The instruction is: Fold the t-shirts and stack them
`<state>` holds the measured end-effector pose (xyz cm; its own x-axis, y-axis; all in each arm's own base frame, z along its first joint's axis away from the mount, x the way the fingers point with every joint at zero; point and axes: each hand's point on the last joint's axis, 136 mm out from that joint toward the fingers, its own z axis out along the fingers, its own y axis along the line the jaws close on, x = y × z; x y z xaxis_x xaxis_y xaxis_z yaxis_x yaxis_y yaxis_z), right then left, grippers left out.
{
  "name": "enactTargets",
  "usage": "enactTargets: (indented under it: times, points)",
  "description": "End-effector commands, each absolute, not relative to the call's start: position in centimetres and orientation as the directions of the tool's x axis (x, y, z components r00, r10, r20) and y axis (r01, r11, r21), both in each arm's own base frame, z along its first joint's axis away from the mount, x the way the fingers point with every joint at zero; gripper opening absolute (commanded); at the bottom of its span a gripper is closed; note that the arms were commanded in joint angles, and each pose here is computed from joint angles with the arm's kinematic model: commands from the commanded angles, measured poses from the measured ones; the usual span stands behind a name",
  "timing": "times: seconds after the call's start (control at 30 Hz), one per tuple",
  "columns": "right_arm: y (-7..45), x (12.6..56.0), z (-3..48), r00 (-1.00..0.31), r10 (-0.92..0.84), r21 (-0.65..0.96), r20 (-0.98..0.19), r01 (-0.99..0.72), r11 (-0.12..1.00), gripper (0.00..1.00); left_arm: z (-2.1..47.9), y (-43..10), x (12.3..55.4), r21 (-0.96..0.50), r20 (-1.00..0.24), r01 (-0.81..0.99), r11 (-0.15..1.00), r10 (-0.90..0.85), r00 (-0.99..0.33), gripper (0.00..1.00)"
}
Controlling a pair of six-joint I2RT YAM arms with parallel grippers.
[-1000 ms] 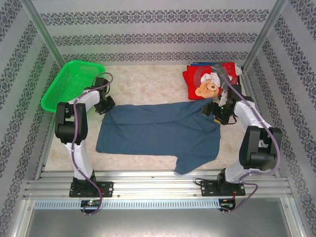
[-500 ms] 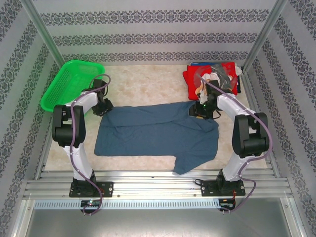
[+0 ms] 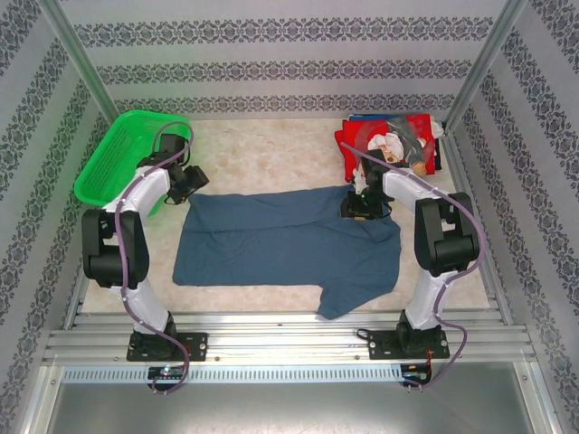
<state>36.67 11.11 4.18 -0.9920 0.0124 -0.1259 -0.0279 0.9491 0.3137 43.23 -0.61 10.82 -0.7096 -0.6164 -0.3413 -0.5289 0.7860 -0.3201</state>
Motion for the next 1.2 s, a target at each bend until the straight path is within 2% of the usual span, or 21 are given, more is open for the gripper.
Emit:
enactTargets:
  times: [0.0, 0.3, 0.37, 0.47, 0.67, 0.93, 1.17]
  points:
    - [11.6, 37.0, 3.9, -0.990, -0.036, 0.283, -0.136, -0.073, 0.956, 0.39, 12.9, -1.5, 43.5, -0.370, -0.371, -0.501, 0.782, -0.619, -0.692, 0.65]
    - [11.8, 37.0, 2.9, -0.991, -0.057, 0.238, -0.124, -0.085, 0.967, 0.36, 14.0, -2.0, 42.1, -0.390, -0.382, -0.485, 0.783, -0.616, -0.688, 0.65]
    - [11.9, 37.1, 2.8, -0.990, -0.066, 0.226, -0.124, -0.093, 0.970, 0.31, 14.3, -2.2, 41.9, -0.394, -0.387, -0.478, 0.785, -0.613, -0.688, 0.65]
    - [11.7, 36.9, 2.5, -0.990, -0.072, 0.204, -0.119, -0.096, 0.974, 0.19, 14.7, -2.1, 41.5, -0.397, -0.395, -0.474, 0.786, -0.613, -0.684, 0.65]
    - [11.9, 37.0, 3.1, -0.985, -0.090, 0.188, -0.150, -0.117, 0.975, 0.00, 14.9, -2.1, 40.7, -0.384, -0.400, -0.468, 0.796, -0.600, -0.693, 0.65]
    - [12.4, 35.7, 5.6, -0.960, -0.127, 0.138, -0.250, -0.165, 0.977, 0.00, 14.9, -2.1, 39.8, -0.373, -0.406, -0.462, 0.805, -0.589, -0.699, 0.64]
    - [12.9, 32.4, 5.2, -0.953, -0.167, 0.112, -0.253, -0.201, 0.973, 0.00, 14.2, -2.3, 39.2, -0.368, -0.402, -0.462, 0.807, -0.586, -0.703, 0.64]
